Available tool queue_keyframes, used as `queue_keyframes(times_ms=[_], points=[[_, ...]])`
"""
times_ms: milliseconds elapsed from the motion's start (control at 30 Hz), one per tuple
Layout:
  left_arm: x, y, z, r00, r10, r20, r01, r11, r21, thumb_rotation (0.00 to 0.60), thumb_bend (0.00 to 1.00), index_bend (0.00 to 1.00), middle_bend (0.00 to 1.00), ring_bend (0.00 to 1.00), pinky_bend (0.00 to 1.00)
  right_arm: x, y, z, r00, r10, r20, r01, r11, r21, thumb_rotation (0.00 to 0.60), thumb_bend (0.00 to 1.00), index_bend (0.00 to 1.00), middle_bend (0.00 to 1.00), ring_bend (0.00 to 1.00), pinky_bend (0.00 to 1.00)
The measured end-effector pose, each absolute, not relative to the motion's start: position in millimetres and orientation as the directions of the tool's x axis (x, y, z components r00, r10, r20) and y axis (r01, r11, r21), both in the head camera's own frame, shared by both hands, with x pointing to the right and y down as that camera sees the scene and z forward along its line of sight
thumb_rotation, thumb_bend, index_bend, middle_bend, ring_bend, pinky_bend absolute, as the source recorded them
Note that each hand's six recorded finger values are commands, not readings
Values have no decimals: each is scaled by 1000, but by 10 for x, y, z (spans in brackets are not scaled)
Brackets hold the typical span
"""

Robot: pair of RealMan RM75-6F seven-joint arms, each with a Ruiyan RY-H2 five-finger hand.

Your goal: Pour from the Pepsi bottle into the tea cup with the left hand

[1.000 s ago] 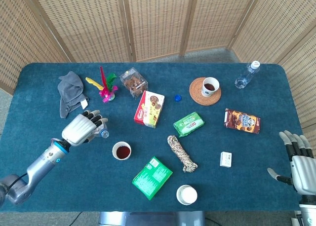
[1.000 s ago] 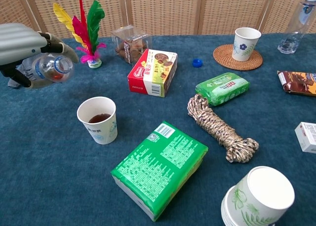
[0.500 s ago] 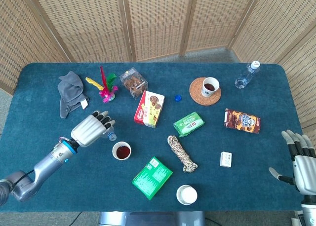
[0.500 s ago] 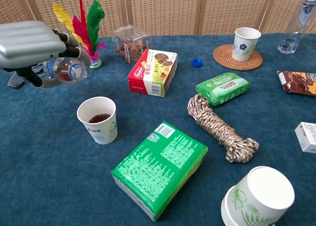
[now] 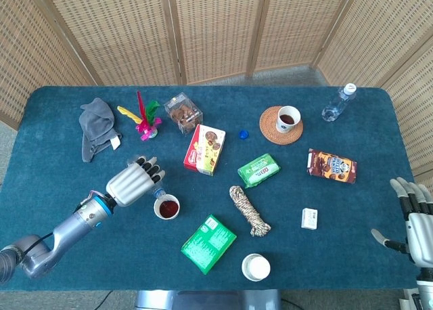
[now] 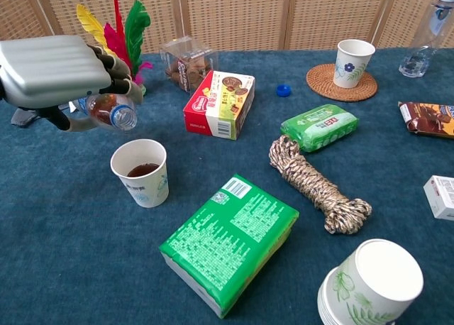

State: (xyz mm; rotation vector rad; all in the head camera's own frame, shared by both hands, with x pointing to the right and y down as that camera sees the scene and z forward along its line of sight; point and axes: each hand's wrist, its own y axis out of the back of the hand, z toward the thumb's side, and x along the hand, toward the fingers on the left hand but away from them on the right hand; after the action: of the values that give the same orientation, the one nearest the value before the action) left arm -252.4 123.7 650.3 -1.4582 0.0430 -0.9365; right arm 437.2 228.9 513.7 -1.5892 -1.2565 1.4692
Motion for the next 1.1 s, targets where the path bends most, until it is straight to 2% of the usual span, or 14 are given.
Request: queue_keyframes(times_ms=[1100], points=[[-2253,1319,6376,704,-488,516,637,111,-763,600,491,378,339,211,392,4396,2282,5084,-75,929,-362,239,-336,-911,600,79,0,0,0,0]])
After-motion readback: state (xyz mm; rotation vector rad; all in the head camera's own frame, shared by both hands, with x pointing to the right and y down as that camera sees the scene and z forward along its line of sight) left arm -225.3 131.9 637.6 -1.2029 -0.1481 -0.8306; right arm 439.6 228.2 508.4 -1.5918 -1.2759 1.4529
